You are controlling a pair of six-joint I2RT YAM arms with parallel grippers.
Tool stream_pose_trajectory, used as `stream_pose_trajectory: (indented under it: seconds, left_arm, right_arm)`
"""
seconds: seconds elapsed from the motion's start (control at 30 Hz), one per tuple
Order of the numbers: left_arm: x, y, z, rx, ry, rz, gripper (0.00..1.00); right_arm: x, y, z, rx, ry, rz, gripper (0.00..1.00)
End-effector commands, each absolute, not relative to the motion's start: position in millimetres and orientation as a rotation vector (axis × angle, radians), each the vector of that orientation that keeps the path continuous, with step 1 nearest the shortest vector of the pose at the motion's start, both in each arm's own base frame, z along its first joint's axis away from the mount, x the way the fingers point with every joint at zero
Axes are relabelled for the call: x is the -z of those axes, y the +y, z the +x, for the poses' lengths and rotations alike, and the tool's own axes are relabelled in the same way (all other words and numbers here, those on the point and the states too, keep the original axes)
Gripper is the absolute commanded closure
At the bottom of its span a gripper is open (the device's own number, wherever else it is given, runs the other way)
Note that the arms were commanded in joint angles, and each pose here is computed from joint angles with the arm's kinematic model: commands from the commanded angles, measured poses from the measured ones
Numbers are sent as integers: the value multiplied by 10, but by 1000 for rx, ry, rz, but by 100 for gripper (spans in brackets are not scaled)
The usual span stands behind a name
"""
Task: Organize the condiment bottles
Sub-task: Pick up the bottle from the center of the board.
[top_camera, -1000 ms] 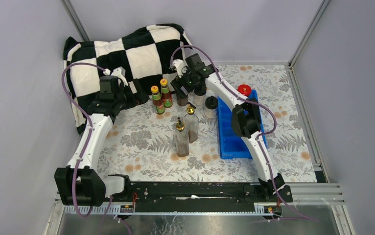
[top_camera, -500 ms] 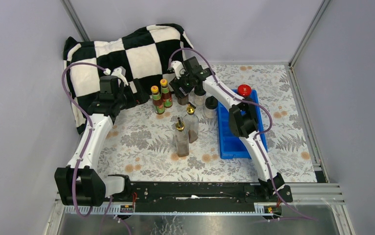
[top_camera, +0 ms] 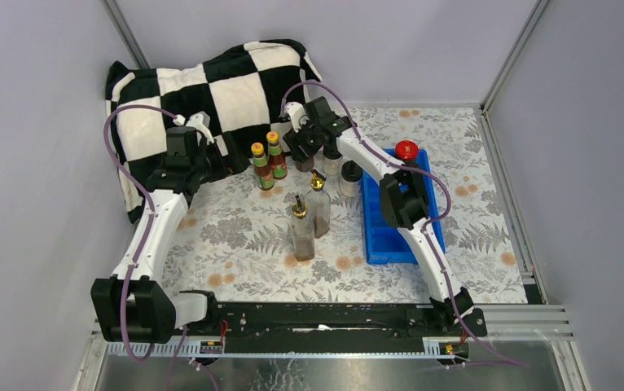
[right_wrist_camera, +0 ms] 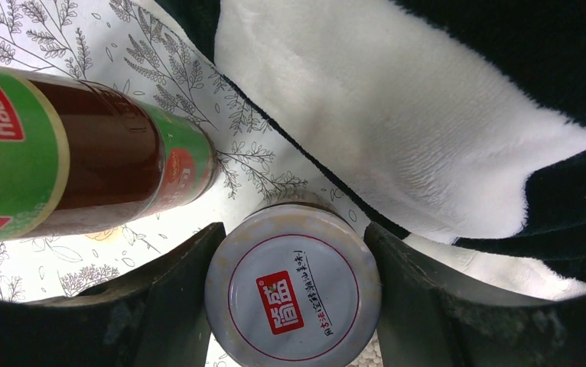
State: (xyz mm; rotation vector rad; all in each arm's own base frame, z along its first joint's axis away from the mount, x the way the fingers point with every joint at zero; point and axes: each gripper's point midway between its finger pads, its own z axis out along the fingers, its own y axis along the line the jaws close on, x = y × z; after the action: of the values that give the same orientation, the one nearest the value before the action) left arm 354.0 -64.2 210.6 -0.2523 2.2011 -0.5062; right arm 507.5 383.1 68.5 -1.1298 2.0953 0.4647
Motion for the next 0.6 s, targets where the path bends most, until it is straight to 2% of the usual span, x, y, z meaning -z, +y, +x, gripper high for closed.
stream_pose_trajectory:
  seconds: [0.0,0.57]
  left_arm:
    - [-2168,-629,3574,512,2162,-240,1]
    - [-2154,-629,3574,512,2162,-240,1]
  right_arm:
    - [-1013,3833,5135,-428,2032,-1084,50]
    - [-1895,3885,5248,-448,1853,-955,50]
